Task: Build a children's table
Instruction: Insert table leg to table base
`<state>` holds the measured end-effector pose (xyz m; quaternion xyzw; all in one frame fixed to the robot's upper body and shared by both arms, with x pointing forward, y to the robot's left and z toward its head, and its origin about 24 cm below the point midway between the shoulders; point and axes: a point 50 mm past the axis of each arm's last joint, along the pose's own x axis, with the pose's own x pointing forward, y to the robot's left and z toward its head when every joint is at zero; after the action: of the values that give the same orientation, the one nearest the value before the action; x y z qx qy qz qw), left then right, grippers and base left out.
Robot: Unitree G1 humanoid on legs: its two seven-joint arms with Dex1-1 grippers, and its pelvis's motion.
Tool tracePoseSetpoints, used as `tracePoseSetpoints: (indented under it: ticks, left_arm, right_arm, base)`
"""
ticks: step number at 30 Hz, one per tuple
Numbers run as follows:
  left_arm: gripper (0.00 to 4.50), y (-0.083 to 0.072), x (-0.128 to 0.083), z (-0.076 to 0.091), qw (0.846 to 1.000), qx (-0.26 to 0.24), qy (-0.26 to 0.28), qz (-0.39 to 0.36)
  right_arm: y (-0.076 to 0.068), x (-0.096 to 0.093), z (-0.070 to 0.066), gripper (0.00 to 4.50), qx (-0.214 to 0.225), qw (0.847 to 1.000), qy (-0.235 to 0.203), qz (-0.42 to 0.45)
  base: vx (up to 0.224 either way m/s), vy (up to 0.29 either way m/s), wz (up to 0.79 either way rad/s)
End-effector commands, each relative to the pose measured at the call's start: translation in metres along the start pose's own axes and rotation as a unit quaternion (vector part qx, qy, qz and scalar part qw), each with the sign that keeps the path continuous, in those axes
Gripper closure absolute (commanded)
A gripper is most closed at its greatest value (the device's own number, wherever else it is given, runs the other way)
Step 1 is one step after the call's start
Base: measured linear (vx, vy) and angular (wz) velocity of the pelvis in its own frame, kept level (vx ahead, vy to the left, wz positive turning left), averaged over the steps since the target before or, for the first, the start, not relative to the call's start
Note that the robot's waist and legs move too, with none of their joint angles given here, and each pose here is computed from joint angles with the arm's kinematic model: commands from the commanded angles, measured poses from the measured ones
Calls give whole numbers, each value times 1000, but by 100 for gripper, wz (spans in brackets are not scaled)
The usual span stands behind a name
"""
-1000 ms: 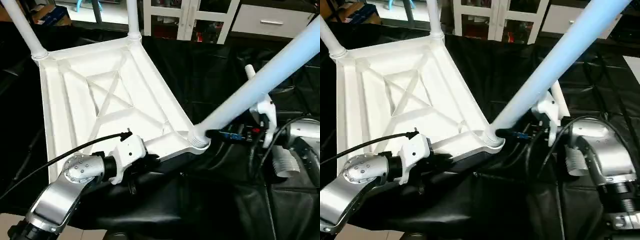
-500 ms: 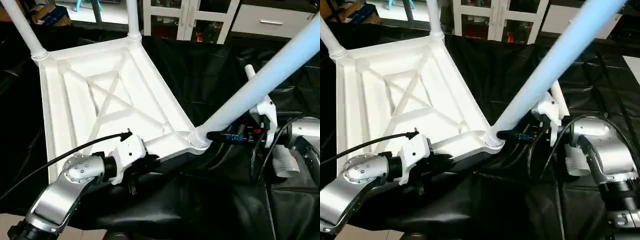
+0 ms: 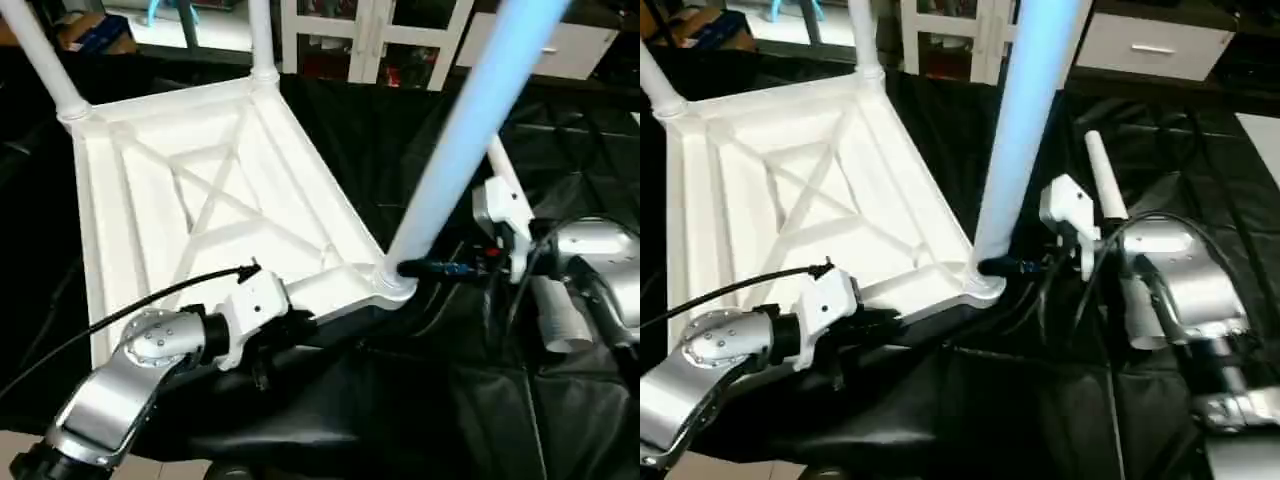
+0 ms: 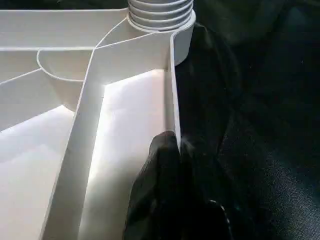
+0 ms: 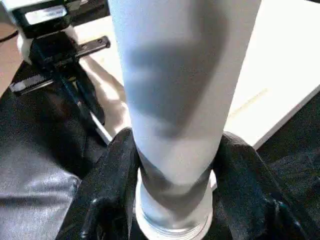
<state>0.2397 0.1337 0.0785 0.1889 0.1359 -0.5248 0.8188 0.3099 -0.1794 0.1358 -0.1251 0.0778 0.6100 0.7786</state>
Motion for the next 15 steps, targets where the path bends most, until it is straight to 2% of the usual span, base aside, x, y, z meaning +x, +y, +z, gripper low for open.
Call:
tracePoseSetpoints:
  ticks: [1,9,13,15]
  left_arm:
    - [450,-23,13,-7,997,-21,5,-70]
    - [450,-24,12,-7,997,-22,6,-68]
    - [450,-23,12,-7,998,-22,6,-66]
    - [450,-22,13,-7,998,-21,5,-65]
  right_arm:
    - [0,16,-15,265,23,999,26,-7]
    - [-8,6,-28,265,34,997,39,-52]
    - [-17,-2,-36,266,44,990,49,-122]
    - [-20,-6,-39,266,65,986,44,-147]
  base:
    - [0,0,0]
    - [0,0,0]
    - [0,0,0]
    - [0,0,0]
